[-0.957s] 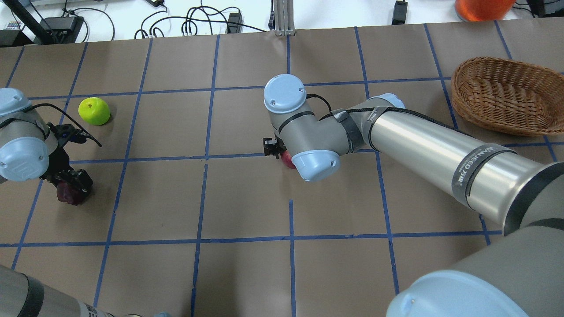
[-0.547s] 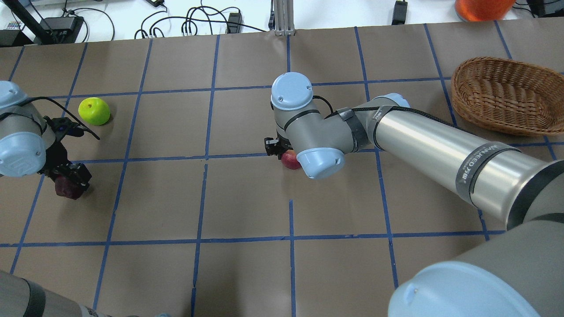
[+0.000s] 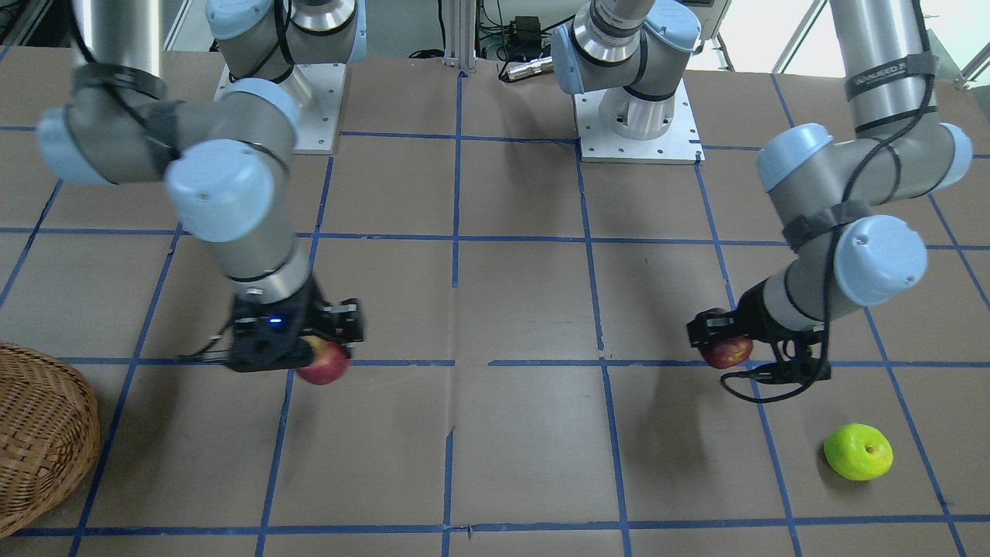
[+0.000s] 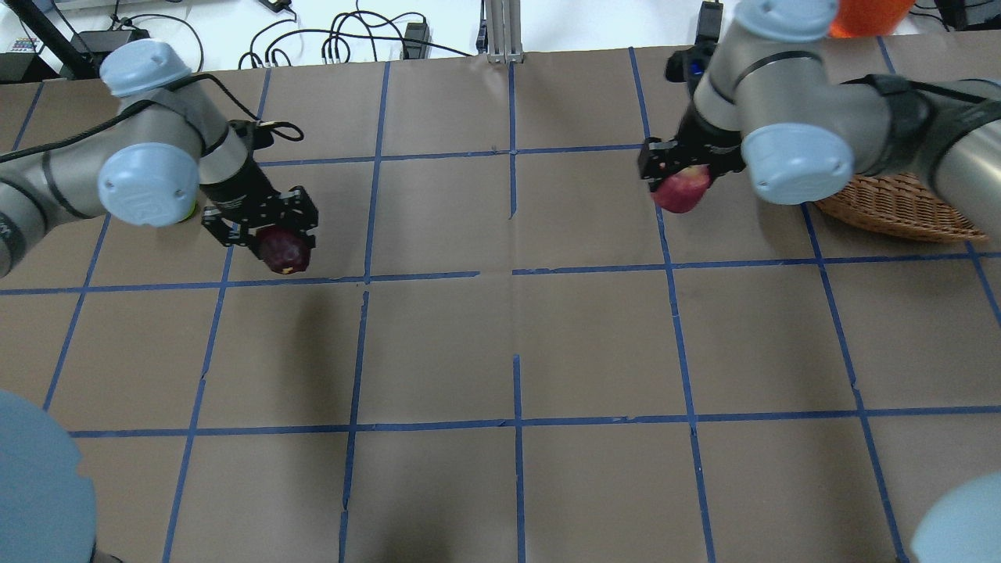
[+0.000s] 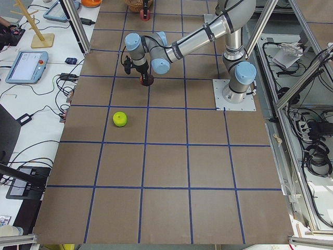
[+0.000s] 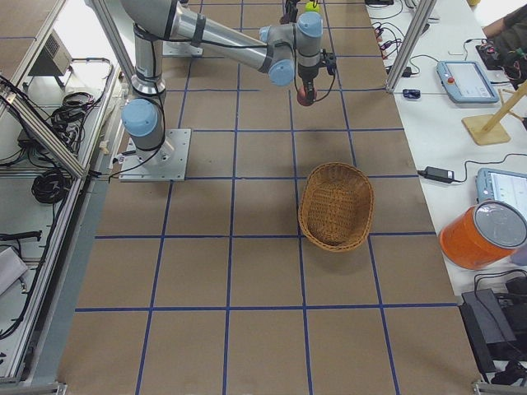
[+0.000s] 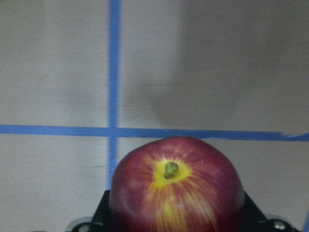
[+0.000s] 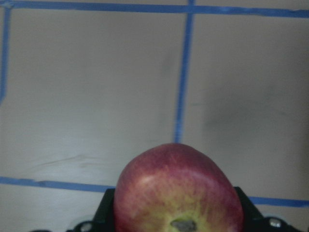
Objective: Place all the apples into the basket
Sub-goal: 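Drop the light red apple into the basket while left centers dark apple, then reach the right gripper to the dark red apple while left approaches green apple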
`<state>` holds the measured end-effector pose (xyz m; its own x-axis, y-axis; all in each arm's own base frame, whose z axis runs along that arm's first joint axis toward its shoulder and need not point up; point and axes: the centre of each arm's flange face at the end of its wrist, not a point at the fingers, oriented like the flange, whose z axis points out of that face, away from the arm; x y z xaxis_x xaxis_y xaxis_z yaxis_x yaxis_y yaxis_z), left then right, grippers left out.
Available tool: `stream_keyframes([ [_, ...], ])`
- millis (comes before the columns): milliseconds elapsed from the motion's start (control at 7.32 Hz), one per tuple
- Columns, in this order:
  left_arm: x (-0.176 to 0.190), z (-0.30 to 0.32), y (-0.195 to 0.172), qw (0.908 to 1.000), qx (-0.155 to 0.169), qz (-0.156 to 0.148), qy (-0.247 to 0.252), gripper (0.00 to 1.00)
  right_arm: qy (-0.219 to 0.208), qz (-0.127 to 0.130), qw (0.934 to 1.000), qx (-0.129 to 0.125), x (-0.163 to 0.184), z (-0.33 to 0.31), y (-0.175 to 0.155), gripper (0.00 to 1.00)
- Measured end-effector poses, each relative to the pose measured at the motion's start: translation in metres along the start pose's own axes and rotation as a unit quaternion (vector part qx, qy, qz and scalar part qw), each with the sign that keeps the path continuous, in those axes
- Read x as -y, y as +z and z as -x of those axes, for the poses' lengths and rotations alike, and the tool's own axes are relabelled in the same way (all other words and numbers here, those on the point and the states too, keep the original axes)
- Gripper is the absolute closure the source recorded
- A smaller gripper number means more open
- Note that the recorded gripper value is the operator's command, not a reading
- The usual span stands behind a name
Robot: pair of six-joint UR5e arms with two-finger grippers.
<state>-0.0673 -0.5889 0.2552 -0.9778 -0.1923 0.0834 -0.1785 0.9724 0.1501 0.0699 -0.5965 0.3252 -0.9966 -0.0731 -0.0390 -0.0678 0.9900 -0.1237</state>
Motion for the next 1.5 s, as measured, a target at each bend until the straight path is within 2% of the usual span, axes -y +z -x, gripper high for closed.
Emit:
stream_keyframes([
  [137,-0.018,-0.069,0.011,0.9997,-0.019,-0.003,-0.012,0.61,-0.010,-0.004,0.9998,-0.017,0.003,-0.095,-0.006,1.00],
  [273,-0.044,-0.137,0.028,0.9990,-0.030,-0.007,-0.034,0.50,-0.029,-0.006,0.9988,-0.038,0.009,-0.175,-0.001,0.95],
  [410,-0.071,-0.196,0.049,0.9974,-0.038,-0.017,-0.059,0.47,-0.057,-0.003,0.9962,-0.066,0.022,-0.238,0.010,0.66],
  [547,-0.090,-0.232,0.070,0.9964,-0.041,-0.019,-0.072,0.44,-0.083,0.002,0.9931,-0.083,0.036,-0.281,0.023,0.31],
  [683,-0.099,-0.251,0.086,0.9963,-0.040,-0.017,-0.075,0.00,-0.097,0.008,0.9912,-0.090,0.045,-0.309,0.036,0.13],
  [820,-0.101,-0.258,0.093,0.9963,-0.039,-0.016,-0.075,0.00,-0.101,0.011,0.9905,-0.092,0.046,-0.330,0.044,0.00],
  [957,-0.102,-0.261,0.089,0.9962,-0.041,-0.022,-0.073,0.00,-0.105,0.014,0.9901,-0.092,0.044,-0.347,0.049,0.00],
  [1230,-0.086,-0.243,0.048,0.9933,-0.058,-0.050,-0.086,0.00,-0.102,0.017,0.9903,-0.092,0.042,-0.357,0.046,0.00],
  [1366,-0.073,-0.224,0.018,0.9906,-0.066,-0.062,-0.103,0.00,-0.105,0.013,0.9901,-0.092,0.046,-0.348,0.030,0.00],
  [1503,-0.061,-0.199,-0.010,0.9891,-0.066,-0.069,-0.113,0.00,-0.110,0.017,0.9905,-0.080,0.054,-0.315,0.008,0.00],
])
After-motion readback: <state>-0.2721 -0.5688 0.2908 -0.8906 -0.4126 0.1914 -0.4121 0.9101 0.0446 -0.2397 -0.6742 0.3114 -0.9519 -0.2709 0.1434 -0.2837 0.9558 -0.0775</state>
